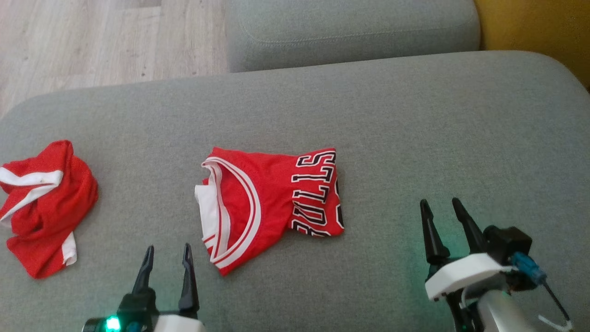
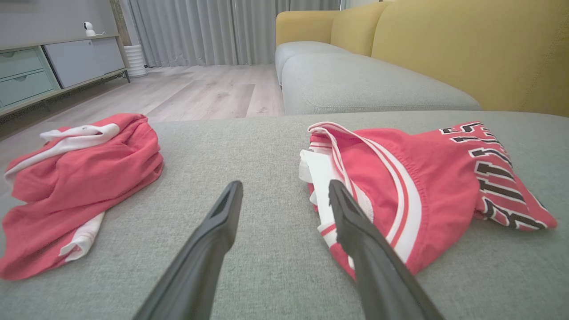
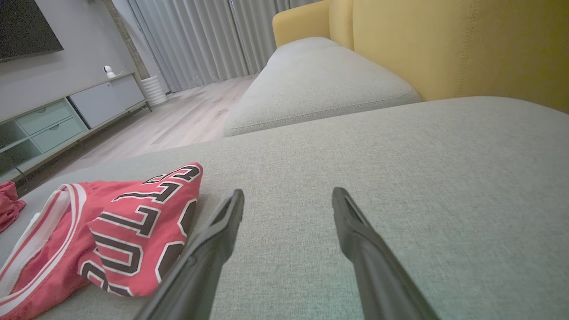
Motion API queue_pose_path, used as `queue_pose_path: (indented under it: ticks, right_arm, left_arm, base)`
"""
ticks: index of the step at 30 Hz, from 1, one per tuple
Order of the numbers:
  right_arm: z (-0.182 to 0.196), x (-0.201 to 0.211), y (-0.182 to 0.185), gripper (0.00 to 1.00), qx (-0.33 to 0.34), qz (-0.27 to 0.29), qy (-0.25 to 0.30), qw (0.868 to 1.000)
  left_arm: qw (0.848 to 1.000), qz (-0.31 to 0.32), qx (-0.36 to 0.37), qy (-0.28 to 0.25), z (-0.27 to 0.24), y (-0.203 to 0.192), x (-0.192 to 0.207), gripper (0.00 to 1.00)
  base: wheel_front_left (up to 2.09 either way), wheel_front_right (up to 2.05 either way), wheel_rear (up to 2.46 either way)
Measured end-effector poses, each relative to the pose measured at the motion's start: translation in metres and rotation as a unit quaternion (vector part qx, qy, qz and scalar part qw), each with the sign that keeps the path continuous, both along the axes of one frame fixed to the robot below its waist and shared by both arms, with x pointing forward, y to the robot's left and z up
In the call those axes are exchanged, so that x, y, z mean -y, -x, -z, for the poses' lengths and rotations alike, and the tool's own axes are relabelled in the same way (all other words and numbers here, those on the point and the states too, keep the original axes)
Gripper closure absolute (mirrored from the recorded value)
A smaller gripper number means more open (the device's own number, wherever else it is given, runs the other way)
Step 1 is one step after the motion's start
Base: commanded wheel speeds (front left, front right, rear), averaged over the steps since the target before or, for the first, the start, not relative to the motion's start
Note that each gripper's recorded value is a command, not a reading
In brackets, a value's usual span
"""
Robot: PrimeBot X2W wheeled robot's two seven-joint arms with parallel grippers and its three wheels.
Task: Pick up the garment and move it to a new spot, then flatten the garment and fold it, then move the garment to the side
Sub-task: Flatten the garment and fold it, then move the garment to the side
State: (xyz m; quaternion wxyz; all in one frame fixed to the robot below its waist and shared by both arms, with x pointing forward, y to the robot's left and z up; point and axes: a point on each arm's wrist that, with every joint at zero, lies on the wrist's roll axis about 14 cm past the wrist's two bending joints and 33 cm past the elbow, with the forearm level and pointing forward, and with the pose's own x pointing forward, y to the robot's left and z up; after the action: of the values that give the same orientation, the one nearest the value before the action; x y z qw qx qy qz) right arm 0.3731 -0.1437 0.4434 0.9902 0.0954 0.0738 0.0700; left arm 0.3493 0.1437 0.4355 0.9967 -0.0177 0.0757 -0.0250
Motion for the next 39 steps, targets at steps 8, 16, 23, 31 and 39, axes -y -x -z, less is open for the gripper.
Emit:
queue_pose_path:
  ticks: [8, 16, 23, 31, 39]
  right_arm:
    - [0.006, -0.001, 0.011, 0.0, -0.009, 0.002, -0.009, 1.0]
    - [0.034, -0.048, 0.012, 0.0, -0.062, -0.062, -0.035, 0.996]
    - [0.022, -0.095, -0.049, 0.0, -0.055, -0.127, -0.039, 0.99]
    - [0.066, -0.126, -0.057, 0.0, -0.126, -0.169, -0.025, 0.977]
    - [0.075, -0.141, -0.064, 1.0, -0.142, -0.189, -0.037, 0.971]
  left_arm:
    - [1.0, -0.004, -0.007, -0.001, 0.005, 0.011, -0.003, 0.0]
    - [1.0, -0.004, -0.018, 0.001, 0.011, 0.012, -0.002, 0.0]
    - [1.0, -0.013, -0.018, 0.002, 0.01, -0.002, -0.01, 0.0]
    - [0.997, -0.056, -0.05, -0.005, 0.028, 0.012, -0.037, 0.0]
    - [0.997, -0.062, -0.053, -0.002, 0.029, 0.011, -0.041, 0.0]
  base:
    - [0.0, 0.0, 0.0]
    - [0.0, 0.0, 0.0]
    - [0.0, 0.0, 0.0]
    - [0.0, 0.0, 0.0]
    - [0.0, 0.0, 0.0]
